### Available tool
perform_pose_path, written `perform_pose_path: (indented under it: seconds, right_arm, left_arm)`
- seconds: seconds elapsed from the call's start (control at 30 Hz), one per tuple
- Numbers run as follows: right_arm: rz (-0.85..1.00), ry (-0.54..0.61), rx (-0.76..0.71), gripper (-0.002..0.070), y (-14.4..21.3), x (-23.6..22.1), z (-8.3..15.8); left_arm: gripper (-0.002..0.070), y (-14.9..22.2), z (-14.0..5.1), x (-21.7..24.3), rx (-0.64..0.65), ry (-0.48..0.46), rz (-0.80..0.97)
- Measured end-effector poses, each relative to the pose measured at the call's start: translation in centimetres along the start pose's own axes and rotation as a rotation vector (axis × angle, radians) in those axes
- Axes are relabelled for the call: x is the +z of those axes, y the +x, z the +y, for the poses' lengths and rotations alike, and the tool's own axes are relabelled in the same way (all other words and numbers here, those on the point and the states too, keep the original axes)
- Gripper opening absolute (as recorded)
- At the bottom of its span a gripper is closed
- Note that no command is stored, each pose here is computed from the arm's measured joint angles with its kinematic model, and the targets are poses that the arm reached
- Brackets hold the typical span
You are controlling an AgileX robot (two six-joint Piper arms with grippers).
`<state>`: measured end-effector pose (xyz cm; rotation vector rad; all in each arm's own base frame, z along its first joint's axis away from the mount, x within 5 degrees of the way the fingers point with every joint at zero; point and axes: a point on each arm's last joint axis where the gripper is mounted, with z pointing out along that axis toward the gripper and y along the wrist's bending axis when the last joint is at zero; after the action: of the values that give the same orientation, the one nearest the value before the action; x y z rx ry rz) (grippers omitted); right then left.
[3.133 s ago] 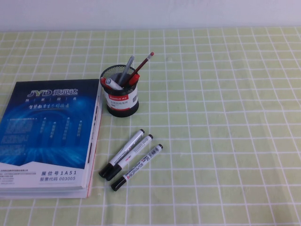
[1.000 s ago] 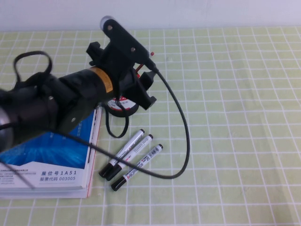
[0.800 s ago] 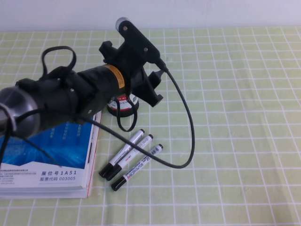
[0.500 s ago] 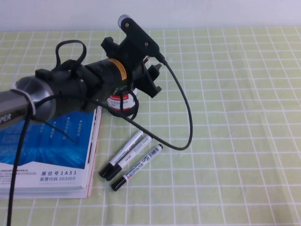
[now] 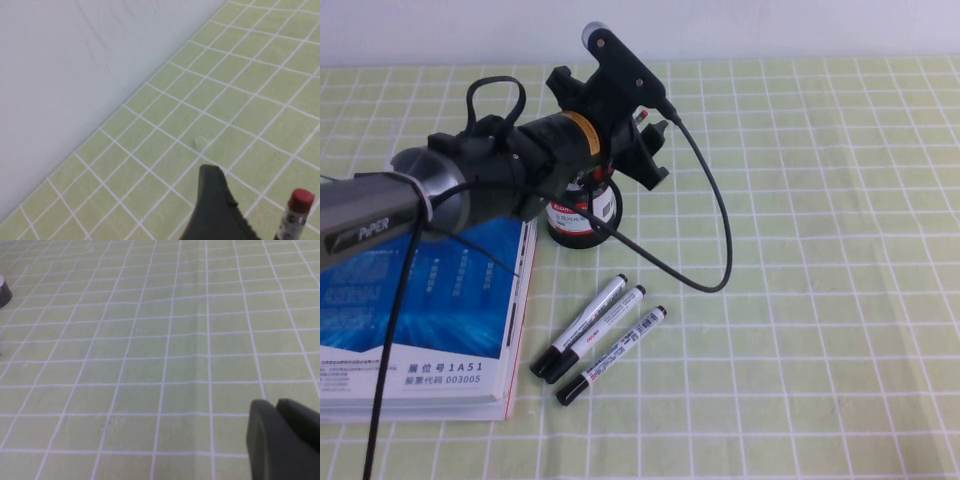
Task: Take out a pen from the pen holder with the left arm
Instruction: Pick up the pen from the pen holder
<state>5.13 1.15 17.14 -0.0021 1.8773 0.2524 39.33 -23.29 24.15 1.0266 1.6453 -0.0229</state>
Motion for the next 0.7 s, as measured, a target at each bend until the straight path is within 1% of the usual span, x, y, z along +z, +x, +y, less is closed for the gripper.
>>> perform_pose_path:
  seconds: [0.1,0.17,0.43,0.7]
  right_arm:
    - [0.000,0.000,0.000,-0.0015,0.00,0.00,0.00]
    - [0.000,0.000,0.000,-0.0015,0.00,0.00,0.00]
    - [0.000,0.000,0.000,-0.0015,0.00,0.00,0.00]
    - [0.000,0.000,0.000,-0.0015,0.00,0.00,0.00]
  left_arm:
    - [0.0386,0.02,0.00,0.11,0.000,0.000,0.002]
    - [0.0370,0.17,-0.08,0.22,0.000,0.002,0.006]
    - [0.0245,0.98,-0.56,0.87,-0.001,0.015,0.026]
    - [0.0160,0.86,-0.54,0.88,0.005,0.013,0.013]
